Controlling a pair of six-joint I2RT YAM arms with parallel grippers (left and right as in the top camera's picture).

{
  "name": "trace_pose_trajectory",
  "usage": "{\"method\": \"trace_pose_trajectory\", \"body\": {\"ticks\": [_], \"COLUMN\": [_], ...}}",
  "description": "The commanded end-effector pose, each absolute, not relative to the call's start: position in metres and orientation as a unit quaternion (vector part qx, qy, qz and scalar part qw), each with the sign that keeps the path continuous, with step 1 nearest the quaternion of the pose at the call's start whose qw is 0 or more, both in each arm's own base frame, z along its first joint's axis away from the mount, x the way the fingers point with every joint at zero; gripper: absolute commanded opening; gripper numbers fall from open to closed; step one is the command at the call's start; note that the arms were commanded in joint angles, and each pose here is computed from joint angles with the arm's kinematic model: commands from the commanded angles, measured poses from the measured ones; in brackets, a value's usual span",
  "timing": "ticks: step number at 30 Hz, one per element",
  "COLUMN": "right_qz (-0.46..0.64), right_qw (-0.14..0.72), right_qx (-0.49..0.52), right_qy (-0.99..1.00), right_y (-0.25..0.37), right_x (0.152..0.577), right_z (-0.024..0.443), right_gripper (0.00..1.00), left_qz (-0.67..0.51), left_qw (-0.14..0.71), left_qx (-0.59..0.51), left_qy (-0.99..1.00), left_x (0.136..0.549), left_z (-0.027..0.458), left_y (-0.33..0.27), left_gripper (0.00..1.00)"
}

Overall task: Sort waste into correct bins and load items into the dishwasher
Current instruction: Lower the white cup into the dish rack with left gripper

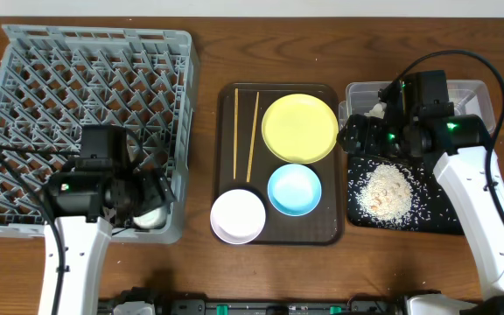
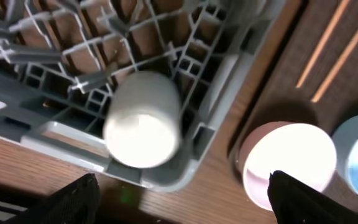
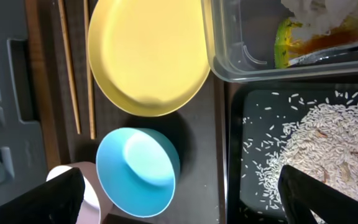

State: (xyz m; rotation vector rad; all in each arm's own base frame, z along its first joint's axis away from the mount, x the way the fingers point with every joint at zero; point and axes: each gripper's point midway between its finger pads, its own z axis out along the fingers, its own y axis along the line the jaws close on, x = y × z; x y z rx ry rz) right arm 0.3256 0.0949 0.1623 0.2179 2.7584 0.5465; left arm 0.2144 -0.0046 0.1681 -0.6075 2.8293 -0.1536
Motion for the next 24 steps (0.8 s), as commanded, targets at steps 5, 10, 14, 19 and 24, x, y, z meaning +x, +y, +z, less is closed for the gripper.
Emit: {"method": "trace_pose_trajectory", "body": {"ticks": [5, 10, 14, 19, 24], "right_qz": [0.189, 0.189, 0.189, 0.189, 0.189], "right_qw": [0.166, 0.166, 0.166, 0.166, 0.166], "right_qx": [0.062, 0.062, 0.062, 0.062, 0.062], "right_qy": [0.966, 0.966, 0.966, 0.966, 0.966], "right_y": [0.098, 0.098, 0.098, 0.098, 0.098], "right_x": [0.327, 0.327, 0.327, 0.326, 0.326], "right_z": [0.165, 0.165, 0.165, 0.165, 0.165], "right_gripper": [0.99, 0.99, 0.99, 0.99, 0.99], "left_qz": [-0.069, -0.071, -0.071, -0.070, -0.070], "left_qw": [0.178, 0.185, 0.185, 0.185, 0.185], "left_qx": [-0.203, -0.202, -0.202, -0.202, -0.202], "left_qy": [0.960, 0.959, 0.959, 0.959, 0.959], "left_x": [0.228, 0.230, 0.230, 0.230, 0.230], "left_z": [0.219, 0.223, 0.223, 0.223, 0.223], "left_y": [-0.006, -0.006, -0.006, -0.005, -0.005], "left_gripper": [0.57, 0.21, 0.12, 0.08, 0.08]}}
